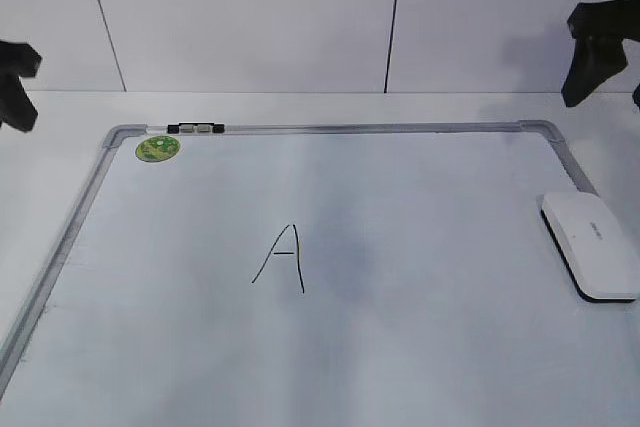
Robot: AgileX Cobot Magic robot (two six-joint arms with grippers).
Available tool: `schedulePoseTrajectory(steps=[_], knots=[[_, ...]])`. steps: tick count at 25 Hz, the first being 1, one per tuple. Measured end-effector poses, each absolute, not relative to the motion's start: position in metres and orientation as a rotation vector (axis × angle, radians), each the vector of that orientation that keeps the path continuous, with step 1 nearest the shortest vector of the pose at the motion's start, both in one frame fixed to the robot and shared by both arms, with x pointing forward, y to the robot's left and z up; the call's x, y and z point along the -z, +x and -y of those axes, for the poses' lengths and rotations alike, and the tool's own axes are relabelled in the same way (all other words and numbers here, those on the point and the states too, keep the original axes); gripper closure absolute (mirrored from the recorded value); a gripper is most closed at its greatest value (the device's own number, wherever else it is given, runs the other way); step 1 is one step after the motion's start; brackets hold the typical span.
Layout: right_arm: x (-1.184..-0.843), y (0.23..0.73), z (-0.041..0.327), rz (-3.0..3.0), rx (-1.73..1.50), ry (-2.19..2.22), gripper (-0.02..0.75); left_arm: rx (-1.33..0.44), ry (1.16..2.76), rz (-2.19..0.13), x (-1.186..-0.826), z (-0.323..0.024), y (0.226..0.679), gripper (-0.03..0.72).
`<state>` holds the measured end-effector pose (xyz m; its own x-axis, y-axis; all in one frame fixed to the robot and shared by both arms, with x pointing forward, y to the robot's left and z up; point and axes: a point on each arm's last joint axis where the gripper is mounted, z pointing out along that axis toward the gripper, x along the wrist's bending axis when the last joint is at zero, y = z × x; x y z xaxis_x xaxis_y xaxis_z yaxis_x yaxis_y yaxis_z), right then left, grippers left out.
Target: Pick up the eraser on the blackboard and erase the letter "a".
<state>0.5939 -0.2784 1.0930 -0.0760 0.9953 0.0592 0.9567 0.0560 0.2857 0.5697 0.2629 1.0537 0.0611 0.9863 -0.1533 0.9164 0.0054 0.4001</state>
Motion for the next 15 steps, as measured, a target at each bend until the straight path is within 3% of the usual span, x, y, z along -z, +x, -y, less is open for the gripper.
schedulePoseTrajectory(steps=[6, 15], knots=[[-1.125, 0.574, 0.279, -2.116, -0.464, 1.969, 0.146, -0.351, 1.894, -1.802, -1.111, -0.265, 0.545, 0.420], [-1.172, 0.535, 0.279, -2.042, -0.605, 1.891, 0.146, -0.400, 1.877, -1.745, -1.152, -0.268, 0.501, 0.420]])
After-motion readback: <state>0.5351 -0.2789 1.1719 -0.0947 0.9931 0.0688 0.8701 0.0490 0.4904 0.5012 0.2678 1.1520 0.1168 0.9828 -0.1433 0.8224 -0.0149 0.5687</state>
